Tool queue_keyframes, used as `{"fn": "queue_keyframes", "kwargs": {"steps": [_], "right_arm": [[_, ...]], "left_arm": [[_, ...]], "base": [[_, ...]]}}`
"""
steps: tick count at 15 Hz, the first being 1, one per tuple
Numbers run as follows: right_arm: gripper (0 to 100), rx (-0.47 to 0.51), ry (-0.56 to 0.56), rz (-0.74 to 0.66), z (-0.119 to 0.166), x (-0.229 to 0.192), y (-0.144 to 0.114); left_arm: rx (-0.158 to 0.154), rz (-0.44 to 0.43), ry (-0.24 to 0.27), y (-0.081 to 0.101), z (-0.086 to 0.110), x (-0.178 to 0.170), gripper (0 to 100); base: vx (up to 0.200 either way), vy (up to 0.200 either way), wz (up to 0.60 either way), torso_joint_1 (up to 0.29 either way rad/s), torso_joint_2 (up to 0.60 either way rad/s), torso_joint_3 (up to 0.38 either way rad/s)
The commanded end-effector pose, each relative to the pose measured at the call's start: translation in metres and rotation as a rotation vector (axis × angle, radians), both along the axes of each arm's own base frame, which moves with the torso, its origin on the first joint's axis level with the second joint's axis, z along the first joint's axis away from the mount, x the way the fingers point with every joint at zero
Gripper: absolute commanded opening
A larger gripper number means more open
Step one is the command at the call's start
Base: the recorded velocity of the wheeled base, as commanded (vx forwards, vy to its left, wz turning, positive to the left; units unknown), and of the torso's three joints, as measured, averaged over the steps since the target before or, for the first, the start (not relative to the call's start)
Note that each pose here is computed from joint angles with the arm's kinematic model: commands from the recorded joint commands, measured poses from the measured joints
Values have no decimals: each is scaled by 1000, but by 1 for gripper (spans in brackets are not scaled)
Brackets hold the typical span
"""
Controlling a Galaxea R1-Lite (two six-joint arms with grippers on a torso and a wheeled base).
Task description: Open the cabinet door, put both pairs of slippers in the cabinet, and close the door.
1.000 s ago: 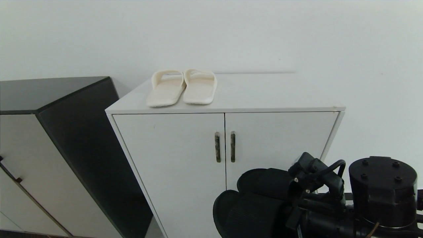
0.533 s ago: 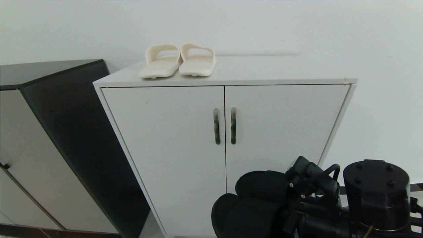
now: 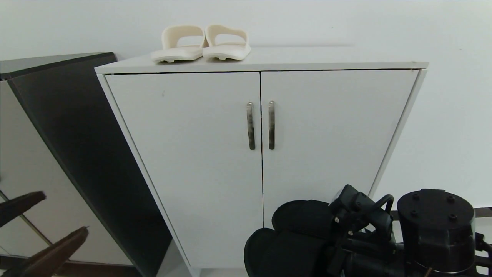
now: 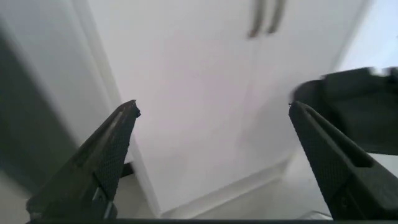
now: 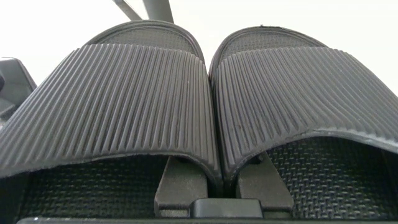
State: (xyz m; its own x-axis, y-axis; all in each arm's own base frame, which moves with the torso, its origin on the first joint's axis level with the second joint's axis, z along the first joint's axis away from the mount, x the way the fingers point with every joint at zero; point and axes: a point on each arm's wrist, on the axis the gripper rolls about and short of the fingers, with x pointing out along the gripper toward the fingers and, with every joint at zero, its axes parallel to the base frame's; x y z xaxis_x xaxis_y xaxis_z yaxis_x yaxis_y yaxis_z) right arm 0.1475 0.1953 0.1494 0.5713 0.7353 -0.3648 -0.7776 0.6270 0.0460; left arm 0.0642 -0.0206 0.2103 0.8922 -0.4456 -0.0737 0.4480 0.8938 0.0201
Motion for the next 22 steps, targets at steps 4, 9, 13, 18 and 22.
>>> {"fn": "queue_keyframes", "kwargs": {"steps": [4,9,13,18,22], "right_arm": [[0,-4,2,-3,-1,0,1],[0,-2,-3,-2,0,0,-1],[0,-20,-12,5,-2,-1,-2],[0,-22,-11,5,-4,-1,-1],[0,-19,-13,5,-3,-1,-2]], "left_arm": [[20,-295,60,-59,33,64,100],[8,-410,33,-98,38,87,100],[-51,-500,15,-141,51,110,100],[-153,-694,61,-163,70,128,100],[-234,-685,123,-171,75,153,100]], "base": [[0,0,0,0,0,0],[0,0,0,0,0,0],[0,0,0,0,0,0],[0,0,0,0,0,0],[0,0,0,0,0,0]]}}
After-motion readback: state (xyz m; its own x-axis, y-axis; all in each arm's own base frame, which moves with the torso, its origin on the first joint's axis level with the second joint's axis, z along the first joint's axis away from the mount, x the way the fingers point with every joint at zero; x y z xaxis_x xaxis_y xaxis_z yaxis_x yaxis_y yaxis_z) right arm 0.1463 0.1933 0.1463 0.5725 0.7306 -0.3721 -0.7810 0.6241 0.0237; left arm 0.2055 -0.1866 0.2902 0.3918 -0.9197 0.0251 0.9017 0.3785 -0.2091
